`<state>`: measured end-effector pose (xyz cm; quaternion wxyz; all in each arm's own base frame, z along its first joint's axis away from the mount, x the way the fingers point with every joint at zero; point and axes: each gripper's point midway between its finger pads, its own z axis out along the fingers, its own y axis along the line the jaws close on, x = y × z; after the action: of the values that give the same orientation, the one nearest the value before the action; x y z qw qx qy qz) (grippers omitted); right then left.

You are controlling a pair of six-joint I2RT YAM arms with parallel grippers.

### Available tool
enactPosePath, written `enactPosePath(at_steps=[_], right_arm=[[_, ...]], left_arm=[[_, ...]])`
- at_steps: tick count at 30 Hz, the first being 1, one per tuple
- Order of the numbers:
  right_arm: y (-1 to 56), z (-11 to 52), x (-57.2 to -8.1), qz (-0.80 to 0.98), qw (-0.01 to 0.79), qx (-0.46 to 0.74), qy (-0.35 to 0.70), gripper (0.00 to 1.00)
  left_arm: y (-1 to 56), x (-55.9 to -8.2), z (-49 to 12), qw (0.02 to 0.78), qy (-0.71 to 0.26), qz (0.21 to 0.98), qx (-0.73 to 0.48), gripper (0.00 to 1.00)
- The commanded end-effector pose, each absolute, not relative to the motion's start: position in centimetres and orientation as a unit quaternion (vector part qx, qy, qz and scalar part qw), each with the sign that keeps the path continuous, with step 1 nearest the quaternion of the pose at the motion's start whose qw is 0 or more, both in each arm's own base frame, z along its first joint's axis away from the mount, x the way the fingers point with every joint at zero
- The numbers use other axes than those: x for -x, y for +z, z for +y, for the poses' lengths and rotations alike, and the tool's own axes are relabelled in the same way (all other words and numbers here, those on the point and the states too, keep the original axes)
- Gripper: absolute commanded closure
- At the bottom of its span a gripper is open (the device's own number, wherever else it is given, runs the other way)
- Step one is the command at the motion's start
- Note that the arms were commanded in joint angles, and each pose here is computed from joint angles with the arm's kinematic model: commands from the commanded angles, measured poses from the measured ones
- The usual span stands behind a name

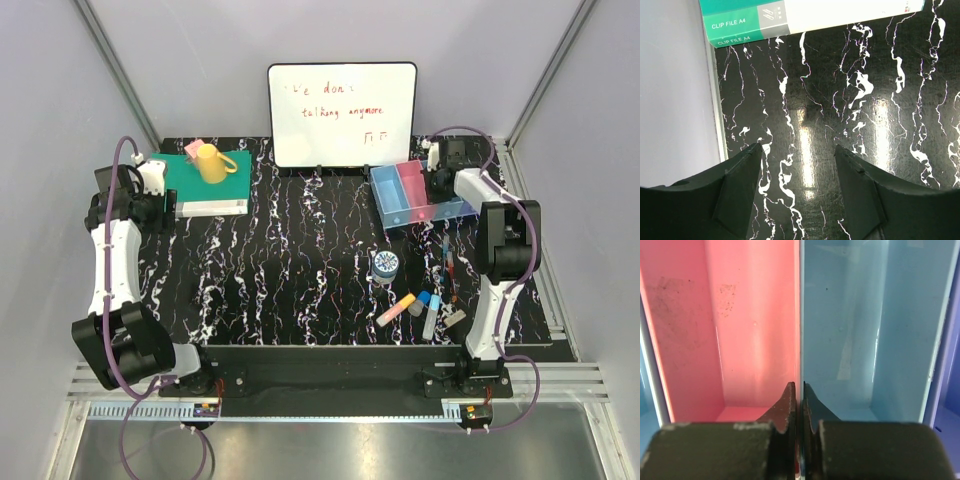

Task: Sort the stationery into containers
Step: Move the storage box to the center of the board.

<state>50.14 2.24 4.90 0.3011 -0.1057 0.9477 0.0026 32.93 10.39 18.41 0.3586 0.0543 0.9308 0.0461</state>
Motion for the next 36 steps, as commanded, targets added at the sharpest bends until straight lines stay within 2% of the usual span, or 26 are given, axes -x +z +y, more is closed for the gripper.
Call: enactPosePath(at_steps=[1,18,36], right_arm=[[6.9,5.8,-48.6,0.947,0.306,0.09,0.036,1.0],[7.8,14.0,-43.9,0.958,0.271,0.018,0.089,1.0],[3.5,20.6,-41.5,0.968,0.243,0.05,0.041,1.0]], left_arm=[[20.2,-33.8,10.0,0.386,0.042,0.919,-0.071,0.35],[21.0,-34.2,9.6,0.396,0.034,0.914,-0.079,0.34],[21.8,-33.6,9.3,0.394,0.034,0.914,-0.088,0.34]])
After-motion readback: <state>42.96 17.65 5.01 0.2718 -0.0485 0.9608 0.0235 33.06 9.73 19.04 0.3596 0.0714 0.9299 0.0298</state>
